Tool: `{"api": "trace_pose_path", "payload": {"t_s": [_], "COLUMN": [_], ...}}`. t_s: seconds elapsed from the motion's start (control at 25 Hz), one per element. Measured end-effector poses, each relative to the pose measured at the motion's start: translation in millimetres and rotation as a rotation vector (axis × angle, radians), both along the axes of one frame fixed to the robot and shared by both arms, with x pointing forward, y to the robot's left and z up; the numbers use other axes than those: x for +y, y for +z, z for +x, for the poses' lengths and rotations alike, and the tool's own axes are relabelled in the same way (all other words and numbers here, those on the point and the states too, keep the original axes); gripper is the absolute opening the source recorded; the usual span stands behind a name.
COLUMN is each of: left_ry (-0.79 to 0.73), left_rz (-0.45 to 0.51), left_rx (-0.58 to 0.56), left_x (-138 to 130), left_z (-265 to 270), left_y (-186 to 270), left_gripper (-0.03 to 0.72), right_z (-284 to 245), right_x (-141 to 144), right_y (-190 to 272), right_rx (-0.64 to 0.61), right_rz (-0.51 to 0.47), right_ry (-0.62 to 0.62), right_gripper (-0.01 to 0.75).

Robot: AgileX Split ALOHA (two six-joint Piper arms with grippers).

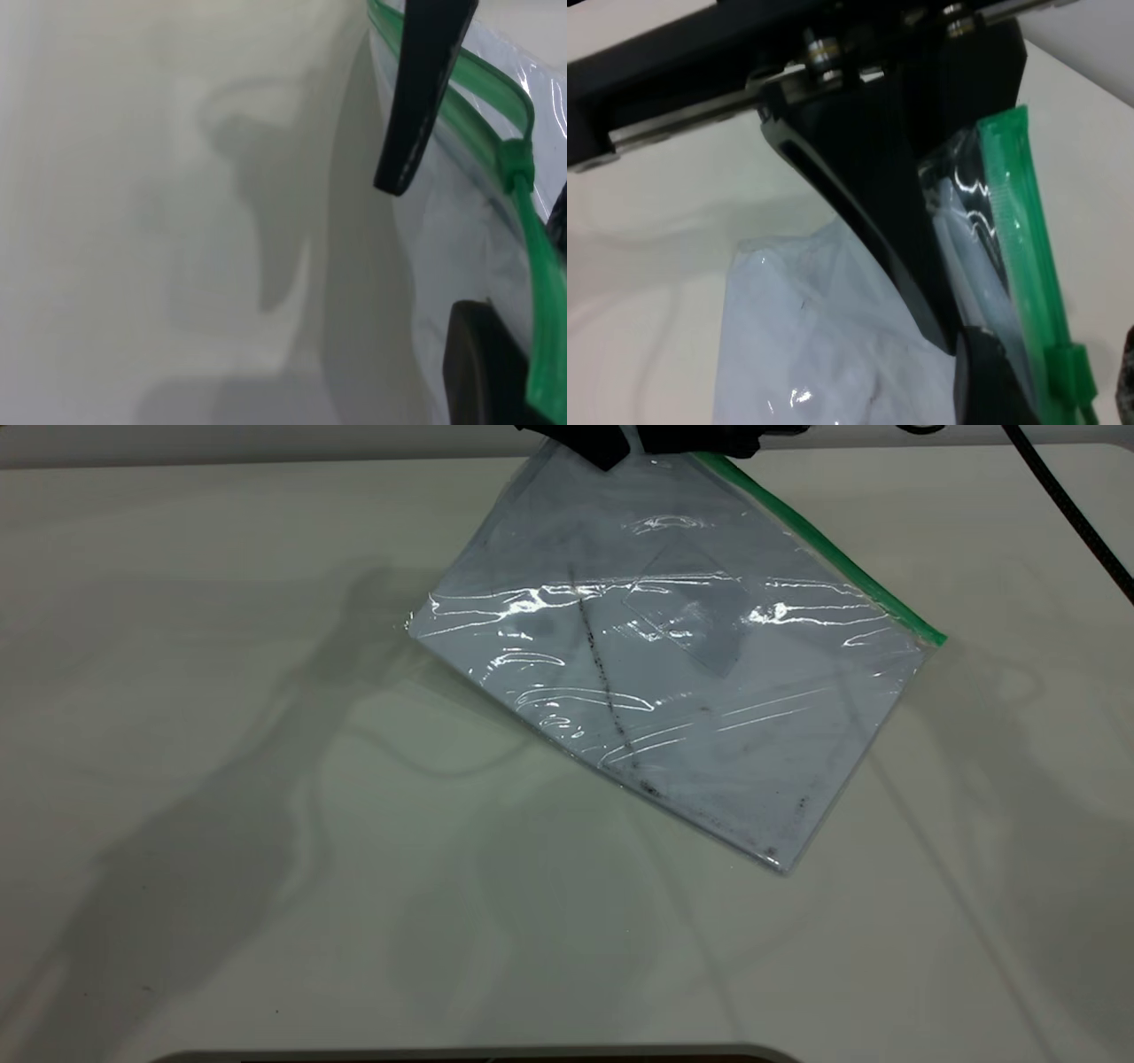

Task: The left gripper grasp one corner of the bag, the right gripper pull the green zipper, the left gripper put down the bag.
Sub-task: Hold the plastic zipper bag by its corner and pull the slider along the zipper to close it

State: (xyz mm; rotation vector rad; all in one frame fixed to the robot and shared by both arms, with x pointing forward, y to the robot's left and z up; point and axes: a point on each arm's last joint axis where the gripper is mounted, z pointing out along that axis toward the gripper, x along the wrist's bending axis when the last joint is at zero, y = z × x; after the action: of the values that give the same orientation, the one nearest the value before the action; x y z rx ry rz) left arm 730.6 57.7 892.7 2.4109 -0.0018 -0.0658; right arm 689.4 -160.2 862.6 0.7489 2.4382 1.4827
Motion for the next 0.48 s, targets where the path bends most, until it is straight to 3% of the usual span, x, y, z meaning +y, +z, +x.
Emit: {"api": "trace_pose_path", "payload": {"t_s": [0.12,0.32,0.48], "left_ry": [-0.001,-0.003,-0.003], "left_rz": [0.003,0.015,0.015], "left_rx": [-0.004,-0.022,-0.022], "left_x": [0.3,1.4,1.4], "left_z": [0.1,0.4,0.4], "left_y": [1.1,6.8,6.8], "left_gripper": [0.055,0.055,0.055], "right_z": [0.1,-0.7,-0.8], "right_x": [0.0,1.3,1.4], "right_y": [0.1,1.6,1.8], "right_rx": [0.0,0.002,0.002], "right_rz": [0.002,0.023,0.026], "right_ry": [-0.002,0.009,0.01], "right_gripper": [0.34,0.202,0.168]}}
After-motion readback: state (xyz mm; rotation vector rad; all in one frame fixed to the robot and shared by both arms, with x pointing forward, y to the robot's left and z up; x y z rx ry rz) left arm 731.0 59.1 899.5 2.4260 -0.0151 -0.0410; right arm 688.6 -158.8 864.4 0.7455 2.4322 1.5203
